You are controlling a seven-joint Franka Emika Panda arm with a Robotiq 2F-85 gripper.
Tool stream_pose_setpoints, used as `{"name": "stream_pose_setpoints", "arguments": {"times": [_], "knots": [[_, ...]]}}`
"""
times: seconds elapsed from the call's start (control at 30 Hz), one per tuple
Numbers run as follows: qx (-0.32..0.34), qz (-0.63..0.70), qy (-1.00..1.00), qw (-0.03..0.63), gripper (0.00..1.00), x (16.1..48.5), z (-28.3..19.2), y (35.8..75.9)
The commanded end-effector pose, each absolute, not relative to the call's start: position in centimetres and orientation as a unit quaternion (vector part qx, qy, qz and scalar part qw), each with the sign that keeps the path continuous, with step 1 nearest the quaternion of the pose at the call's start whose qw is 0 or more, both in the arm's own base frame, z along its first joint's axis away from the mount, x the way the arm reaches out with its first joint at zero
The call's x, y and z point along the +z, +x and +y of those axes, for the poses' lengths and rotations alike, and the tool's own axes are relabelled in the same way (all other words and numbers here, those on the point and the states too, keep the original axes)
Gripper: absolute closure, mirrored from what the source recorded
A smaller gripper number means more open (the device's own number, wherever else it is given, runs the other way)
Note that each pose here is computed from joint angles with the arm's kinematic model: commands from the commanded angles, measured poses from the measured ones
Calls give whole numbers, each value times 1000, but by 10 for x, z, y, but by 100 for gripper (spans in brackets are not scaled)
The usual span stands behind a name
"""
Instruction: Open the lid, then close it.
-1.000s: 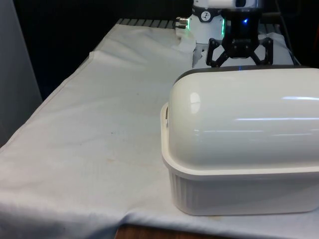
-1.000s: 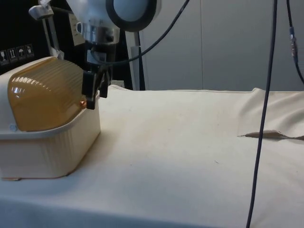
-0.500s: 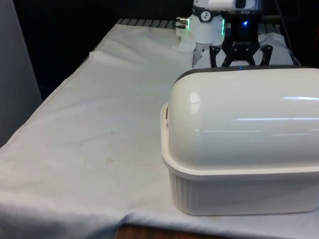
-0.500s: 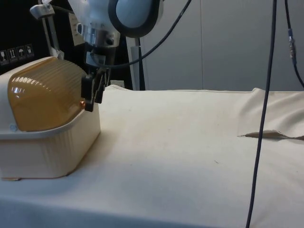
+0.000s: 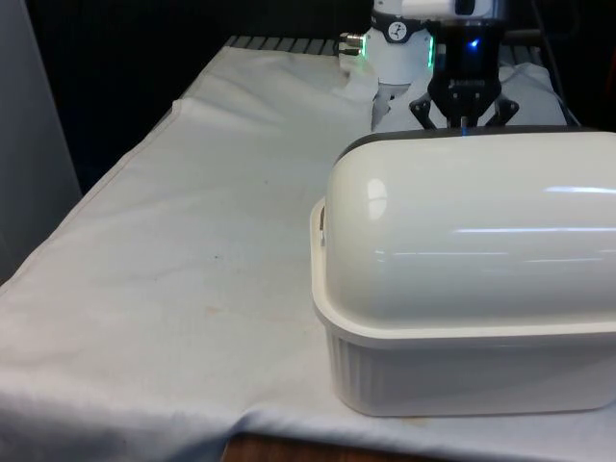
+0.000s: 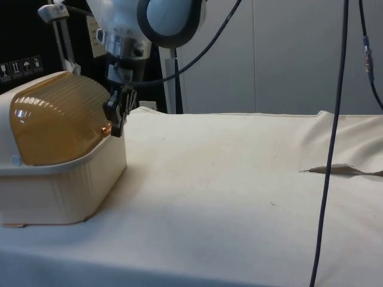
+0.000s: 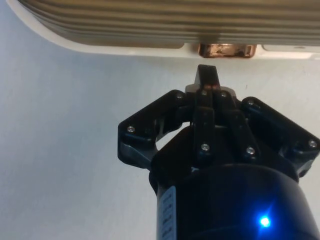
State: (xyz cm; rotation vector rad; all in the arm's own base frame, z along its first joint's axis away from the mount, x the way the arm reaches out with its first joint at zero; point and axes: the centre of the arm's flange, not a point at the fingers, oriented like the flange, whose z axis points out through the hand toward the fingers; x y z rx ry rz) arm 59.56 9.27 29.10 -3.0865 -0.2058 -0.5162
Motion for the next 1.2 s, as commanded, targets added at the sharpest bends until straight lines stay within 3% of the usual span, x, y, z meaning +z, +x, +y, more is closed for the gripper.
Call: {"name": "stream_pose_setpoints", "arguments": {"times": [0.0,1.17], "knots": [[-170,-66,-983,2,100,290,93,598],[-180,-65,-981,2,100,305,93,607]]}}
